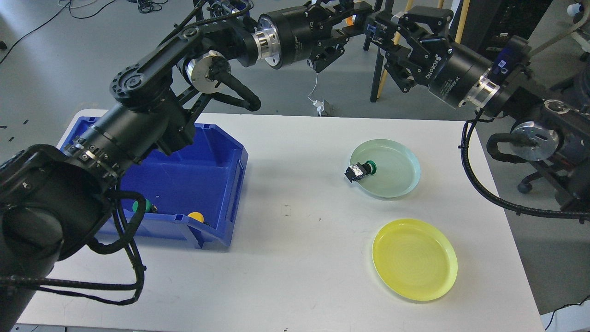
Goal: Pass button and place on color plate
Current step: 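Raise both arms and pass the yellow button from left to right gripper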
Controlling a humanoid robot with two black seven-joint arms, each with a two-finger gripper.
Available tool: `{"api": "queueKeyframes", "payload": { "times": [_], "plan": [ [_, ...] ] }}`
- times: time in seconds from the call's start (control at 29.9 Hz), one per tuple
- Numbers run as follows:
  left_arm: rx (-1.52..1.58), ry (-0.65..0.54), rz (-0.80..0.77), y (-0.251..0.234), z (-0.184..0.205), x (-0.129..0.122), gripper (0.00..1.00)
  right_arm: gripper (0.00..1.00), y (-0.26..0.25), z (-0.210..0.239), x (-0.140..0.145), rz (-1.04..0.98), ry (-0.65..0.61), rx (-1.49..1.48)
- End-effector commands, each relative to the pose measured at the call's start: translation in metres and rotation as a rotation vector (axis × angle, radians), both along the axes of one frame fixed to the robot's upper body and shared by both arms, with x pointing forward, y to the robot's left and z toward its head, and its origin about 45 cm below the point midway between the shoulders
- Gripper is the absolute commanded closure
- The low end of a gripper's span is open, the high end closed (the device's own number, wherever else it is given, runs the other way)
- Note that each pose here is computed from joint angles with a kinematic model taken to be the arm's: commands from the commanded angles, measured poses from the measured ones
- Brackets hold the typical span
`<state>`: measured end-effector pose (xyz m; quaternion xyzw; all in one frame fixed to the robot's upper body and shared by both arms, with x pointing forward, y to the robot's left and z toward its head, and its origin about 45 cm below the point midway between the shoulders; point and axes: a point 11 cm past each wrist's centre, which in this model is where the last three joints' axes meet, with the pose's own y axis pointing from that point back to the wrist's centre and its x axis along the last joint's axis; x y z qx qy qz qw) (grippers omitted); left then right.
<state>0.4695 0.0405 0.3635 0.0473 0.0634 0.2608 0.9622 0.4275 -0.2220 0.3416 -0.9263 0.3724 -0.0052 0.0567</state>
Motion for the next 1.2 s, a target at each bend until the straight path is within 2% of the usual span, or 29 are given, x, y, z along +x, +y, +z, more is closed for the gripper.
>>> {"api": "queueKeyframes", "payload": {
  "times": [0.0, 0.07, 0.3, 1.17],
  "plan": [
    [0.015, 0.005, -0.001, 0.0, -0.003, 0.0, 0.04, 0.83, -0.001, 0.001, 0.0, -0.001, -0.001, -0.001],
    [0.037, 0.013, -0.004, 0.0, -0.007, -0.001, 0.01, 0.83, -0.001, 0.001, 0.0, -0.003, -0.002, -0.002],
    [0.101, 0.056, -0.015, 0.0, -0.015, -0.003, 0.01, 0.83, -0.004, 0.001, 0.001, -0.009, -0.004, -0.005],
    [0.065, 0.023, 0.006, 0.006, -0.01, 0.001, 0.0, 0.83, -0.004, 0.003, 0.003, -0.012, -0.008, -0.004]
  ]
}}
